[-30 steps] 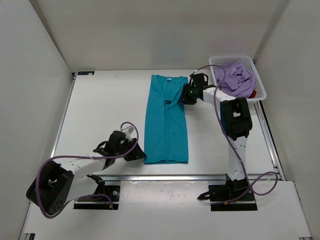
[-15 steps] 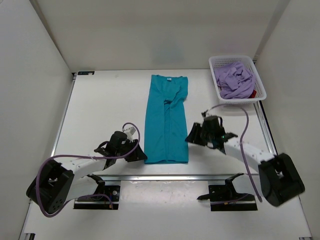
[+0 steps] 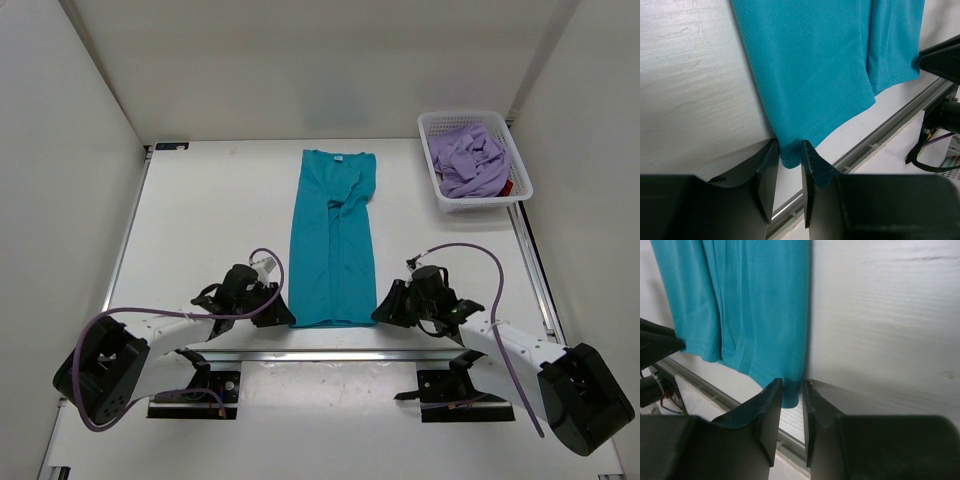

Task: Fold and stack the t-shirts
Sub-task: Grab the bottom of the folded rectangular tshirt with both arms

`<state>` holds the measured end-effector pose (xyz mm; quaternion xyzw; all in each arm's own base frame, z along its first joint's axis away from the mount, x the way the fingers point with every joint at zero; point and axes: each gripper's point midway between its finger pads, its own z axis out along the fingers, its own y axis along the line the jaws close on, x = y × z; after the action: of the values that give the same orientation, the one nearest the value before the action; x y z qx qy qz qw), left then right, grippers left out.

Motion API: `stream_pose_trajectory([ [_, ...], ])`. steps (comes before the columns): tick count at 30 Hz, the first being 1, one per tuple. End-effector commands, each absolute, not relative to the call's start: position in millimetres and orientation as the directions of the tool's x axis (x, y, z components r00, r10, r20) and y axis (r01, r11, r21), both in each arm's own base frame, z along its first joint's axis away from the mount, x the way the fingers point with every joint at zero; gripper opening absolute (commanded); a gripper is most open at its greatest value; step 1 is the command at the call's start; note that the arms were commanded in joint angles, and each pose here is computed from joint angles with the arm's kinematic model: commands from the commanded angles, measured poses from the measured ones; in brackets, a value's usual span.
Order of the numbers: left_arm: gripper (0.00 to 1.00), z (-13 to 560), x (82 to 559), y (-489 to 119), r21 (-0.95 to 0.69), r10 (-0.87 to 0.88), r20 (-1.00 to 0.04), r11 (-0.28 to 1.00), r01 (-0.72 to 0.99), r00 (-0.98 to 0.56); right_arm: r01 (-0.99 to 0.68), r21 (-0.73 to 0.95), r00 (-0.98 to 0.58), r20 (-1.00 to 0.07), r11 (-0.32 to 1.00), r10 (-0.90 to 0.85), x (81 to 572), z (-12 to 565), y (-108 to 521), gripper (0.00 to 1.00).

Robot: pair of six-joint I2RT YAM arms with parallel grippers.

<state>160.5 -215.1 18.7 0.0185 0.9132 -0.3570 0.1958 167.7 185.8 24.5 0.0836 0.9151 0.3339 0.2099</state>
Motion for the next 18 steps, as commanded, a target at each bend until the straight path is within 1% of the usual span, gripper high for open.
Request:
stream_pose_trajectory([
  [1,0.33,8.6,148.9,-211.6,-0.631,-0.082,-0.332,0.759,0.157,-0.94,0.006,0.676,-0.903,-0.313,0.737,0.294,164.3,31.6,196.2,0.21],
  [2,0.29,8.5,146.8,-212.3,-0.637,-0.076,-0.326,0.754,0.159,-0.942,0.0,0.679,-0.902,-0.317,0.735,0.293,165.3,31.1,196.1,0.14],
  [4,0.24,8.7,147.6,-214.0,-0.64,-0.08,-0.325,0.752,0.157,-0.942,0.0,0.691,-0.91,-0.3,0.723,0.287,161.8,31.3,198.8,0.1],
  [5,0.22,9.6,146.2,-214.5,-0.644,-0.078,-0.321,0.748,0.157,-0.944,-0.004,0.696,-0.912,-0.298,0.718,0.283,161.1,33.4,201.1,0.06],
  [6,0.17,6.8,145.6,-212.5,-0.638,-0.082,-0.317,0.756,0.148,-0.945,-0.007,0.689,-0.916,-0.294,0.724,0.272,157.7,31.4,201.8,0.02],
  [7,0.14,8.7,143.6,-213.0,-0.643,-0.077,-0.32,0.75,0.157,-0.944,-0.021,0.69,-0.916,-0.304,0.724,0.263,158.6,36.2,204.5,0.0],
  [8,0.09,12.9,142.3,-213.4,-0.662,-0.088,-0.315,0.734,0.152,-0.945,-0.008,0.679,-0.92,-0.293,0.734,0.261,153.7,34.3,204.0,0.0],
  [10,0.05,13.0,133.8,-208.3,-0.666,-0.095,-0.292,0.734,0.131,-0.952,-0.026,0.673,-0.917,-0.311,0.739,0.251,148.4,43.0,205.8,0.0],
  [12,0.0,19.9,127.2,-206.4,-0.671,-0.094,-0.293,0.73,0.134,-0.952,-0.018,0.661,-0.92,-0.304,0.75,0.246,137.3,45.2,204.5,0.0],
  [14,0.0,31.6,122.7,-202.6,-0.691,-0.115,-0.294,0.711,0.128,-0.949,-0.021,0.676,-0.927,-0.289,0.736,0.239,126.8,52.2,208.4,0.0],
  [16,0.0,45.6,125.6,-203.8,-0.712,-0.136,-0.316,0.688,0.14,-0.939,-0.034,0.685,-0.919,-0.307,0.728,0.246,130.1,64.6,208.9,0.0],
  [17,0.0,58.1,134.5,-206.5,-0.728,-0.164,-0.337,0.67,0.146,-0.927,-0.04,0.691,-0.908,-0.326,0.721,0.262,138.9,72.6,208.5,0.01],
  [18,0.0,64.4,138.0,-208.7,-0.739,-0.177,-0.336,0.658,0.143,-0.925,-0.058,0.689,-0.895,-0.357,0.722,0.268,148.8,79.0,206.3,0.0],
])
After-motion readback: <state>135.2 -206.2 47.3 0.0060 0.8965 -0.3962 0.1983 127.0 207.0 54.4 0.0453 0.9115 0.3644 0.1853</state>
